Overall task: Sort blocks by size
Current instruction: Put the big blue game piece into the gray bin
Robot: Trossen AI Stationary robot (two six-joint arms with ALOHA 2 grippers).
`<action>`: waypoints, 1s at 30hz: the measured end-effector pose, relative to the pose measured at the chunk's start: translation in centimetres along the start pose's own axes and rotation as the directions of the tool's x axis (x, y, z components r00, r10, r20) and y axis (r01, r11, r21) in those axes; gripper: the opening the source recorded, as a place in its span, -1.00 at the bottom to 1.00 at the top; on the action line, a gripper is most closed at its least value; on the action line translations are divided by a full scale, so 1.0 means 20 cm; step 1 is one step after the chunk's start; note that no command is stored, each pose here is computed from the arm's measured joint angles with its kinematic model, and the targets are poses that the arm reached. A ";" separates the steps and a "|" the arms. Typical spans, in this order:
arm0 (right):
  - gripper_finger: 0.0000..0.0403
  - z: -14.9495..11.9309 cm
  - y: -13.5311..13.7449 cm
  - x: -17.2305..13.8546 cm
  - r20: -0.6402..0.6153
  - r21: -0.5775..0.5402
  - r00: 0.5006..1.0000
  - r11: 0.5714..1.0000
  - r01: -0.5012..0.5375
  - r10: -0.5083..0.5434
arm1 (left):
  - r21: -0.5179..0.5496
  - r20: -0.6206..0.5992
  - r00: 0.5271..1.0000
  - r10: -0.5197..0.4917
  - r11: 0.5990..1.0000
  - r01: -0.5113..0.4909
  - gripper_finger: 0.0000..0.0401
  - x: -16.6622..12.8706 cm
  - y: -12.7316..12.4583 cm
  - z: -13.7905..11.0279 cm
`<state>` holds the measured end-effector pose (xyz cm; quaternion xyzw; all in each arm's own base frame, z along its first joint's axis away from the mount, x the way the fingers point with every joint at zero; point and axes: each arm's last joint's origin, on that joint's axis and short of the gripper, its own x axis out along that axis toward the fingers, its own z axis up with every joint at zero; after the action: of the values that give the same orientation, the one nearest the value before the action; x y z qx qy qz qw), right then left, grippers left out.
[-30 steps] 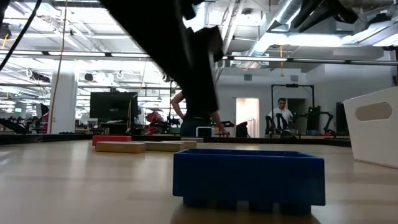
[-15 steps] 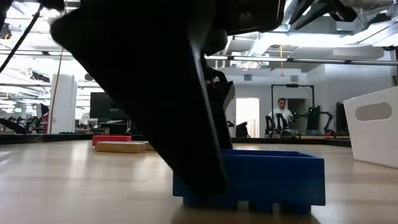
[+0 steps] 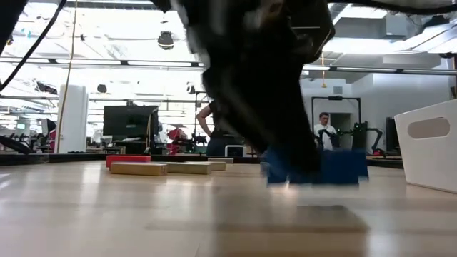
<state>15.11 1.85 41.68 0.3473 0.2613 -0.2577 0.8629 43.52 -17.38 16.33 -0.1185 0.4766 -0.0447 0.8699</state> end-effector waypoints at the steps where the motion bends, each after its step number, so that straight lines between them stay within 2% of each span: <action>1: -0.49 0.00 0.01 -0.02 -0.018 -0.024 1.000 0.999 -0.023 0.023 | -0.019 0.011 1.000 0.005 1.000 -0.005 -0.39 -0.02 0.02 0.02; 4: -0.49 -0.03 0.03 -0.08 -0.081 -0.117 0.993 0.989 -0.090 0.081 | -0.051 0.066 0.998 0.004 0.999 -0.001 -0.39 -0.12 0.08 0.11; 9: -0.49 -0.11 0.03 -0.12 -0.194 -0.253 0.979 0.960 -0.119 0.070 | -0.036 0.177 0.984 0.028 0.999 -0.022 -0.39 -0.36 0.16 0.23; 14: -0.48 -0.18 0.05 -0.14 -0.251 -0.327 0.965 0.932 -0.158 0.076 | 0.020 0.304 0.952 0.026 0.999 -0.033 -0.39 -0.62 0.20 0.32; 18: -0.38 -0.23 0.07 -0.11 -0.260 -0.348 0.960 0.918 -0.190 0.100 | 0.037 0.401 0.916 0.005 0.999 -0.021 -0.39 -0.77 0.21 0.36; 22: -0.18 -0.29 0.17 -0.04 -0.204 -0.368 0.945 0.874 -0.316 0.256 | 0.052 0.503 0.864 -0.005 0.998 -0.024 -0.39 -0.86 0.23 0.42; 24: -0.06 -0.31 0.20 -0.01 -0.145 -0.380 0.938 0.858 -0.346 0.314 | 0.069 0.536 0.844 -0.007 0.997 -0.035 -0.39 -0.88 0.24 0.44; 26: 0.06 -0.31 0.23 0.01 -0.052 -0.380 0.936 0.860 -0.340 0.347 | 0.074 0.558 0.830 -0.005 0.996 -0.044 -0.39 -0.89 0.26 0.45; 30: 0.24 -0.30 0.28 0.04 0.139 -0.398 0.930 0.879 -0.261 0.339 | 0.086 0.589 0.808 -0.001 0.994 -0.061 -0.39 -0.90 0.29 0.48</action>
<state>17.52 9.51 40.00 0.1849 0.1582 -0.1000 0.9648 41.58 -6.76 34.67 -0.0749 0.1831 -0.0161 0.9801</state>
